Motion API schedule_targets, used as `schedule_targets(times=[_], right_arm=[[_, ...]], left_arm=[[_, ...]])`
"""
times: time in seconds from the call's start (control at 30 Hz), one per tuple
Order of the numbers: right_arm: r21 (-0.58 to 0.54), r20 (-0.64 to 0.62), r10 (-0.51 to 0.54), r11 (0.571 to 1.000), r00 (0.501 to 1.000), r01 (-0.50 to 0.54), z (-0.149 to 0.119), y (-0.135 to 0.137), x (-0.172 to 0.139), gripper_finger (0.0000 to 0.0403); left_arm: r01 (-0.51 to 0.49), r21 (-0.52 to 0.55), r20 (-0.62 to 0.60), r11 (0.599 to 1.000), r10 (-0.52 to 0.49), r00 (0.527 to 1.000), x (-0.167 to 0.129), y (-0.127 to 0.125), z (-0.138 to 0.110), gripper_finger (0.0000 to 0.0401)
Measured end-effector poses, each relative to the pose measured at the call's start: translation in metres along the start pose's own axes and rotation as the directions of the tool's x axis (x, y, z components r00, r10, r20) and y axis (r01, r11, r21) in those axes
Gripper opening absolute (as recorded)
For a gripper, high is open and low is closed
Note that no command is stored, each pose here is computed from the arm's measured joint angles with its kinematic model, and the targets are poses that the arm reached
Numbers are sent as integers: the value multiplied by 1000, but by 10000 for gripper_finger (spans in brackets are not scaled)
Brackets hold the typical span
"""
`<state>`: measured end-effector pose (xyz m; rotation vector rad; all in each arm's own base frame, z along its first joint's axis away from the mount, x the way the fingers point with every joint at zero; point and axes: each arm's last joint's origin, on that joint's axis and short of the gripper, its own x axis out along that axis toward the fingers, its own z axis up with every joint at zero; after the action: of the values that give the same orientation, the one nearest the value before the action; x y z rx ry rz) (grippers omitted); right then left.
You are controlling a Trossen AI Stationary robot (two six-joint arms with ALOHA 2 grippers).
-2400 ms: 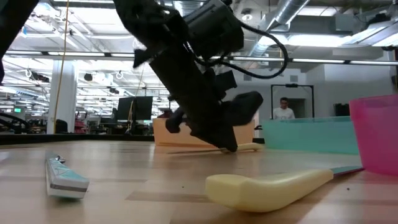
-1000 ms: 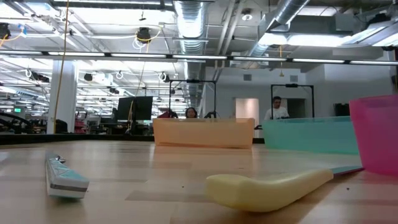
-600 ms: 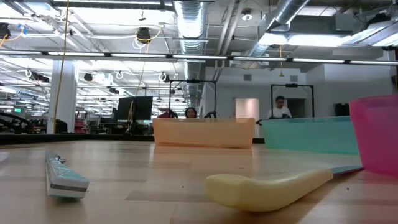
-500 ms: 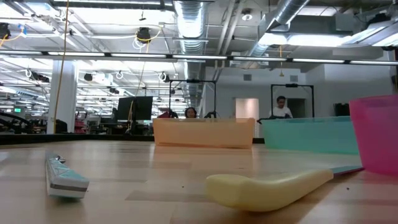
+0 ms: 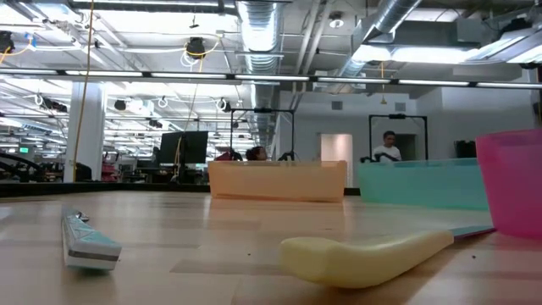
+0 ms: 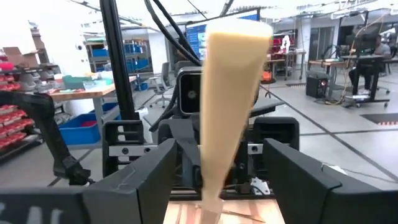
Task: Sort silverware by color (type)
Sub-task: Put the top yellow knife into the red bin
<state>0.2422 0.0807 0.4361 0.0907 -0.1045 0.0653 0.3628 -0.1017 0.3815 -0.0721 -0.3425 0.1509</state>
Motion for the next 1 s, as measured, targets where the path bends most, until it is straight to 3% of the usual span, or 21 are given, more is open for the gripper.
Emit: schedule_targets(times=[0.27, 0.6, 0.73, 0.87, 1.0], right_arm=[[22, -9, -3, 1000, 1000, 3, -2, -1, 3, 234], [-1, -8, -8, 1000, 1000, 8, -2, -2, 3, 64], [7, -13, -9, 1000, 1000, 9, -2, -2, 3, 64], [6, -28, -16, 1000, 999, 17, -4, -4, 3, 64], [10, -51, -49, 999, 997, 50, -6, -12, 5, 64]], left_arm=[[11, 1, -5, 1000, -11, 1000, 2, 4, -1, 21], [3, -4, -16, 1000, -3, 1000, 2, 5, -2, 21], [4, -6, -22, 1000, -4, 1000, 2, 5, -3, 22], [-5, -3, -38, 1000, 5, 999, 2, 5, -4, 53], [-111, -18, -72, 994, 110, 991, 2, 8, -7, 90]])
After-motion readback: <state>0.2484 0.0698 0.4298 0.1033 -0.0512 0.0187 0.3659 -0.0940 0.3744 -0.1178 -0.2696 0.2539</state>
